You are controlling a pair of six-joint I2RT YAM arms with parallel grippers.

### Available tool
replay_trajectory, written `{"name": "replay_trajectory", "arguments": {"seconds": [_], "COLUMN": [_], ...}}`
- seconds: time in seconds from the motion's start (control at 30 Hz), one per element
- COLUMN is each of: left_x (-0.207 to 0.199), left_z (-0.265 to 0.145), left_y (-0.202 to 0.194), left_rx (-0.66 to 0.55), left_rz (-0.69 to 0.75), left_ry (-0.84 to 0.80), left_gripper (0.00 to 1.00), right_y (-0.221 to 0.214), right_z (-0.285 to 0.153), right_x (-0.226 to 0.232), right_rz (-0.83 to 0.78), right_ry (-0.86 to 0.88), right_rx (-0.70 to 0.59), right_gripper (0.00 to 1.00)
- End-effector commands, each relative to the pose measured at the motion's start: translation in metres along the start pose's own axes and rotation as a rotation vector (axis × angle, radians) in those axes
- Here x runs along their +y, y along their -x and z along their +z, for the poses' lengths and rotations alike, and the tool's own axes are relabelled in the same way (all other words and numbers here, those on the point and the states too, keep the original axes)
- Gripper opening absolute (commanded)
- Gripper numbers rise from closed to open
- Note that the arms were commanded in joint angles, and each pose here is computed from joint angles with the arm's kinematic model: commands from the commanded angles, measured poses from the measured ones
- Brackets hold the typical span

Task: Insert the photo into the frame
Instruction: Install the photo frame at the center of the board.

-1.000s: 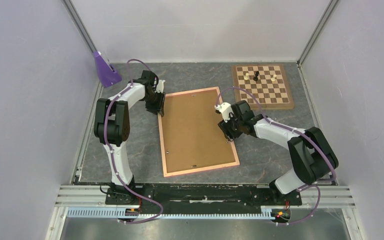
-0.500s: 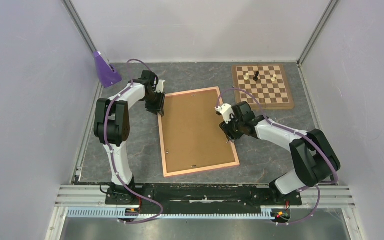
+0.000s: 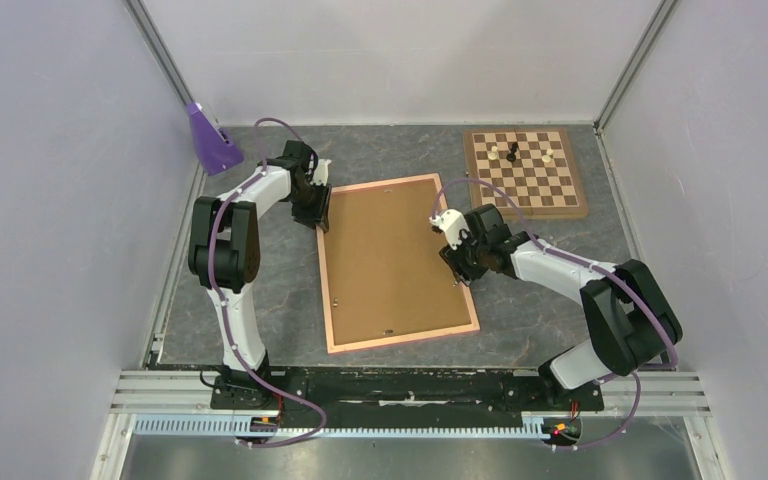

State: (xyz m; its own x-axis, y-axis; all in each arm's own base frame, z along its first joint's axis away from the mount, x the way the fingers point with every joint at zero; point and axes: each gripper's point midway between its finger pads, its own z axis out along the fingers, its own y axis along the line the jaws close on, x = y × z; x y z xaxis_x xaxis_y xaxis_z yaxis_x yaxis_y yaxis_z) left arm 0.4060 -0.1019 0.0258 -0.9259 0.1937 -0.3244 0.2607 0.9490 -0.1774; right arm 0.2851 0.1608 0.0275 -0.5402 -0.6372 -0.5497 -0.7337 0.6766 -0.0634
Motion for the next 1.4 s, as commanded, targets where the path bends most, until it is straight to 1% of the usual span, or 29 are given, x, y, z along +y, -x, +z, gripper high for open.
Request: {"name": "replay_trajectory", "arguments": {"seconds": [0.0, 0.23, 0.4, 0.77, 0.83, 0.87, 1.03, 1.27, 1.37], "left_x": [0.008, 0.009, 0.011, 0.015, 0.017, 0.017, 0.021, 0.031, 0.032], "left_z": [0.004, 0.004, 0.005, 0.005, 0.005, 0.006, 0.006, 0.007, 0.006], "left_y": [0.011, 0.012, 0.012, 0.014, 0.014, 0.014, 0.014, 0.013, 0.014], "left_rx": [-0.043, -0.047, -0.048, -0.059, -0.058, -0.057, -0.061, -0.07, -0.08], "left_rz": [0.023, 0.019, 0.011, -0.011, -0.018, -0.02, -0.036, -0.049, -0.083], "left_ry": [0.038, 0.037, 0.043, 0.057, 0.062, 0.063, 0.072, 0.098, 0.104], "left_gripper": [0.31, 0.31, 0.31, 0.27, 0.25, 0.22, 0.03, 0.02, 0.02], "right_y": [-0.024, -0.032, -0.03, -0.037, -0.039, -0.04, -0.045, -0.05, -0.053], "right_z": [-0.002, -0.003, -0.006, -0.008, -0.009, -0.008, -0.008, -0.008, -0.008], "right_x": [0.003, 0.009, 0.008, 0.013, 0.012, 0.013, 0.018, 0.026, 0.029], "right_rz": [-0.026, -0.044, -0.056, -0.073, -0.078, -0.082, -0.084, -0.092, -0.095], "right_ry": [0.013, 0.042, 0.046, 0.069, 0.071, 0.072, 0.102, 0.14, 0.158], "right_rx": [0.086, 0.127, 0.135, 0.17, 0.175, 0.178, 0.192, 0.19, 0.193], "right_gripper": [0.47, 0.47, 0.47, 0.47, 0.47, 0.47, 0.47, 0.47, 0.47]}}
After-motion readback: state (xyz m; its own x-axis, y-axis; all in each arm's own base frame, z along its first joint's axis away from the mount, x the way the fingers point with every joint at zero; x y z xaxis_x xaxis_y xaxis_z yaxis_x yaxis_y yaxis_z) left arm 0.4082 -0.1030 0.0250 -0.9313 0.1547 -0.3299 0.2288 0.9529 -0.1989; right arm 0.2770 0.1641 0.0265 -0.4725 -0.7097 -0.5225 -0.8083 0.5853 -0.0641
